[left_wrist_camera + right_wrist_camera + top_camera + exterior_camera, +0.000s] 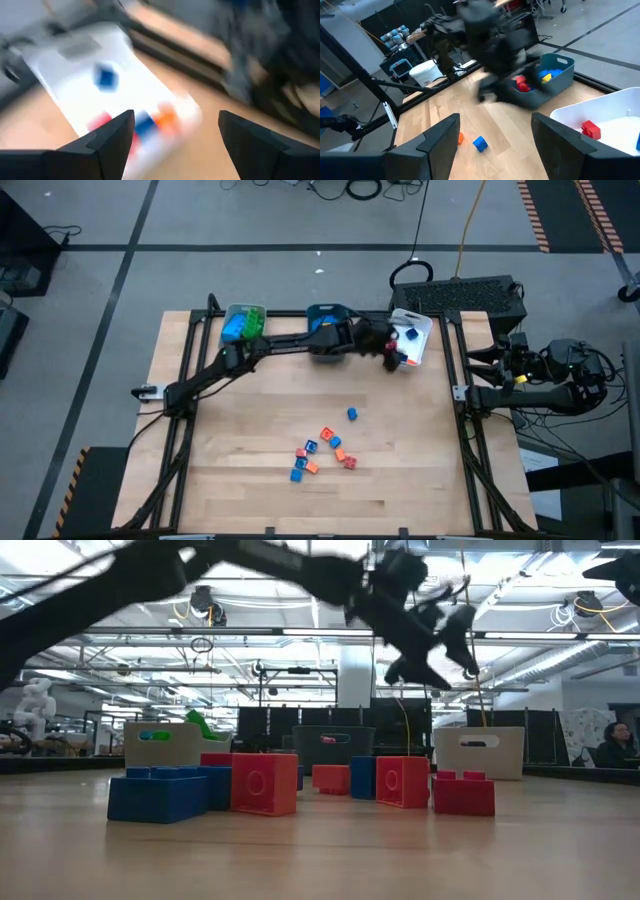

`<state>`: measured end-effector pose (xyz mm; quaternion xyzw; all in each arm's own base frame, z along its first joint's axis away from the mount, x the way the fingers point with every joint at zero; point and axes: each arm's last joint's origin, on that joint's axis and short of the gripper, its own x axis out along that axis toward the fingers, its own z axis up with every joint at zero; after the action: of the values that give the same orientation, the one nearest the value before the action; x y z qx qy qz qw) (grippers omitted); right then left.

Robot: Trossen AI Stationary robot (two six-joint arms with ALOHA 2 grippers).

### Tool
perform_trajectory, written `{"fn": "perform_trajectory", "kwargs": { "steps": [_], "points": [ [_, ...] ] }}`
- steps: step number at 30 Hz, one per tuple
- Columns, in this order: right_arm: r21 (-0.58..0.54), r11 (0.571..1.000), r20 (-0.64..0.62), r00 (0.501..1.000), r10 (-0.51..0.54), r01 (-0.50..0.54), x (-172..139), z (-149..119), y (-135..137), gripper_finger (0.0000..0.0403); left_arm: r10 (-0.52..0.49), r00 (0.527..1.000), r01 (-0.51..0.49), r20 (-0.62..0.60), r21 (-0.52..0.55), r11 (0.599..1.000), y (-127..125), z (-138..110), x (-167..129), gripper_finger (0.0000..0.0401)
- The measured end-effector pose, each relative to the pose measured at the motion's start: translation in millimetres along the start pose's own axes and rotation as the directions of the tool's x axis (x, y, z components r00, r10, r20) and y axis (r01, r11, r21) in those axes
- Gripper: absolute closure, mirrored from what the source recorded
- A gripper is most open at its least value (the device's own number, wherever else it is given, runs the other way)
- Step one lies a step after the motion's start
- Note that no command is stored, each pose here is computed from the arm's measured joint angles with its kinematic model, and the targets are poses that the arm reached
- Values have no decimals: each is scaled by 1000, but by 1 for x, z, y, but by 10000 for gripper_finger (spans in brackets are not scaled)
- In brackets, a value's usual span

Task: Sort blocks by size
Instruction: Put the small blue 4 stud game piece into the white bin

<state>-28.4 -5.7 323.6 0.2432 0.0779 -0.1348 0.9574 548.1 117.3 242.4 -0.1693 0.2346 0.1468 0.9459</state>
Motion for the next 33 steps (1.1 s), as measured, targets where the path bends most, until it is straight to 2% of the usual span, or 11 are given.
{"fn": "perform_trajectory", "kwargs": {
  "steps": [3, 5, 8, 10, 13, 15, 19, 21, 27, 33],
  "points": [
    [-7, 1000, -1, 1000, 1, -1, 0, 0, 0, 165, -19, 972, 58, -235, 158, 986, -35, -18, -24, 111],
    [-13, 1000, -1, 1000, 1, -1, 0, 0, 0, 165, 13, 915, 125, -404, 314, 941, -55, -40, -36, 111],
    [-20, 1000, -1, 1000, 1, -1, 0, 0, 0, 165, 83, 802, 279, -592, 494, 824, -78, -70, -51, 110],
    [-29, 1000, -1, 1000, 2, -2, 0, 0, 0, 165, 98, 759, 391, -643, 571, 721, -88, -83, -56, 110],
    [-33, 999, -2, 1000, 2, -2, 0, 0, 0, 165, 101, 735, 505, -670, 642, 577, -97, -95, -57, 110],
    [-33, 999, -2, 1000, 2, -2, 0, 0, 0, 165, 88, 748, 525, -658, 668, 528, -99, -95, -56, 110],
    [-28, 1000, -2, 1000, 2, -2, 0, 0, 0, 165, 53, 790, 519, -611, 712, 473, -95, -86, -51, 109],
    [-24, 1000, -2, 1000, 2, -2, 0, 0, 0, 165, 45, 795, 519, -605, 717, 465, -90, -85, -46, 109],
    [-7, 1000, -2, 1000, 2, -2, 0, 0, 0, 165, 37, 750, 563, -660, 667, 488, -76, -96, -33, 109],
    [-7, 1000, -2, 1000, 2, -2, 0, 0, 0, 165, -3, 730, 606, -683, 645, 466, -76, -105, -28, 119]
  ]
}}
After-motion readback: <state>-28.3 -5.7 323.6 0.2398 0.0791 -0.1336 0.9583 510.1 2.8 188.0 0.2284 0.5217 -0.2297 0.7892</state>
